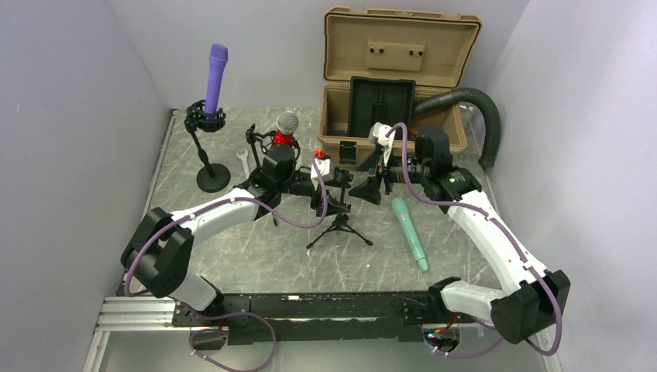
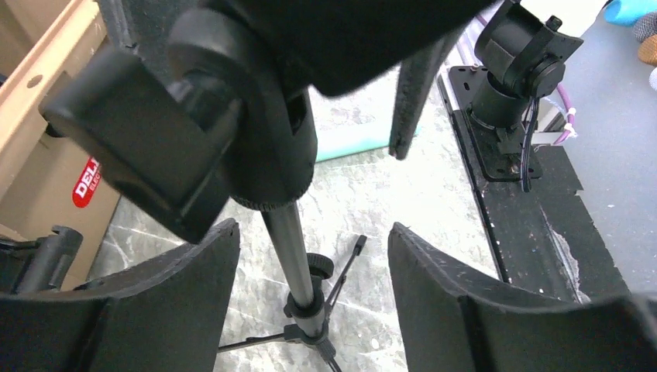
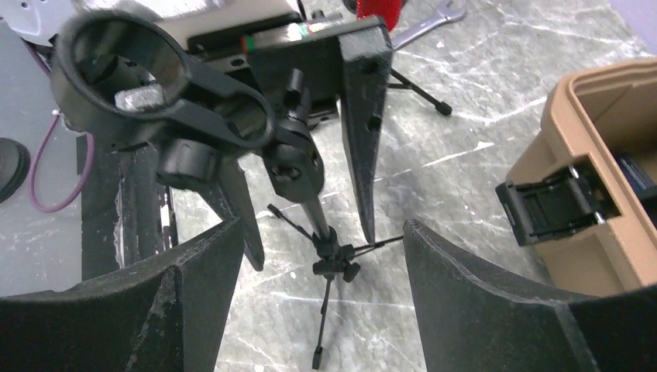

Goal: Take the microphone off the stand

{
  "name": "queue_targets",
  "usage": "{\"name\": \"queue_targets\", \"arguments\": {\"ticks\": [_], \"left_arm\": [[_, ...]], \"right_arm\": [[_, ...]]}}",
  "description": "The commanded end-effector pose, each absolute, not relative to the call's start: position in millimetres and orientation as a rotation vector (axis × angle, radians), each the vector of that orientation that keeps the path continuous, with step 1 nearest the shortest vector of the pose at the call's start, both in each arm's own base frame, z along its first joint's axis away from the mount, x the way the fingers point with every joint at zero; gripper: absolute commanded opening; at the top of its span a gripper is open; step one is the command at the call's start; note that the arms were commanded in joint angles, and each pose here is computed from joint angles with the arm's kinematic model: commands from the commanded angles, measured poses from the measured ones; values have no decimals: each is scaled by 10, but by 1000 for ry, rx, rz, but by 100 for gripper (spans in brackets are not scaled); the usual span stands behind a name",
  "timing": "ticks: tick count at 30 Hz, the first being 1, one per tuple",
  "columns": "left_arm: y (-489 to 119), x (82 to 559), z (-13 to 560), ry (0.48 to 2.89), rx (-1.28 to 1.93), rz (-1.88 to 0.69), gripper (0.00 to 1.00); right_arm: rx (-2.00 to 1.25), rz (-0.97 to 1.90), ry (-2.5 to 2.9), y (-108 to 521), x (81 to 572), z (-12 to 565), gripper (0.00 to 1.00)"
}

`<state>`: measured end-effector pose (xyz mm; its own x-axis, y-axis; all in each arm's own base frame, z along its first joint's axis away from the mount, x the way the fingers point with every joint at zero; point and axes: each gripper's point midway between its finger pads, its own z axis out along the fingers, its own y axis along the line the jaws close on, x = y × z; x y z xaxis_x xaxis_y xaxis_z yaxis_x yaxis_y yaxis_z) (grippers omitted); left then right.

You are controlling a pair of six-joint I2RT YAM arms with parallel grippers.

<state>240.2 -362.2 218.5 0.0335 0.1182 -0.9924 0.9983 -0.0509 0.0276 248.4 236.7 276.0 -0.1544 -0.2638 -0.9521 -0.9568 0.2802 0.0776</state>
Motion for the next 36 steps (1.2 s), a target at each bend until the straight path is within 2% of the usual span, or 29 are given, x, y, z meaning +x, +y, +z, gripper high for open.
{"name": "queue_targets", "arguments": {"ticks": [1,4,7,11,20,25,32,36], "left_arm": [[-3621,2376,2369,1180,1370,-1142,80],[-3598,2384,2362,1179,1374,-1118,93],[-3566,2388,2352,1186,1376,-1099,99],[-3506,2425,2348,1196,1363,-1076,99],[-3390,2511,2239,1237,1342,-1035,99],[-3376,2531,2176,1253,1336,-1033,99],[-3384,2533,2158,1248,1319,-1047,96],[-3410,2613,2165,1278,1282,-1040,93]], "right_arm": [[-1206,941,1485,2532,2478,2922,77],[-1201,934,1489,2561,2523,2882,76],[-1205,939,1468,2609,2537,2874,75],[-1211,954,1452,2678,2549,2862,72],[-1226,1013,1441,2802,2515,2768,59],[-1217,1021,1435,2814,2502,2782,43],[-1181,979,1402,2770,2501,3037,1],[-1149,969,1411,2748,2509,3237,0]]}}
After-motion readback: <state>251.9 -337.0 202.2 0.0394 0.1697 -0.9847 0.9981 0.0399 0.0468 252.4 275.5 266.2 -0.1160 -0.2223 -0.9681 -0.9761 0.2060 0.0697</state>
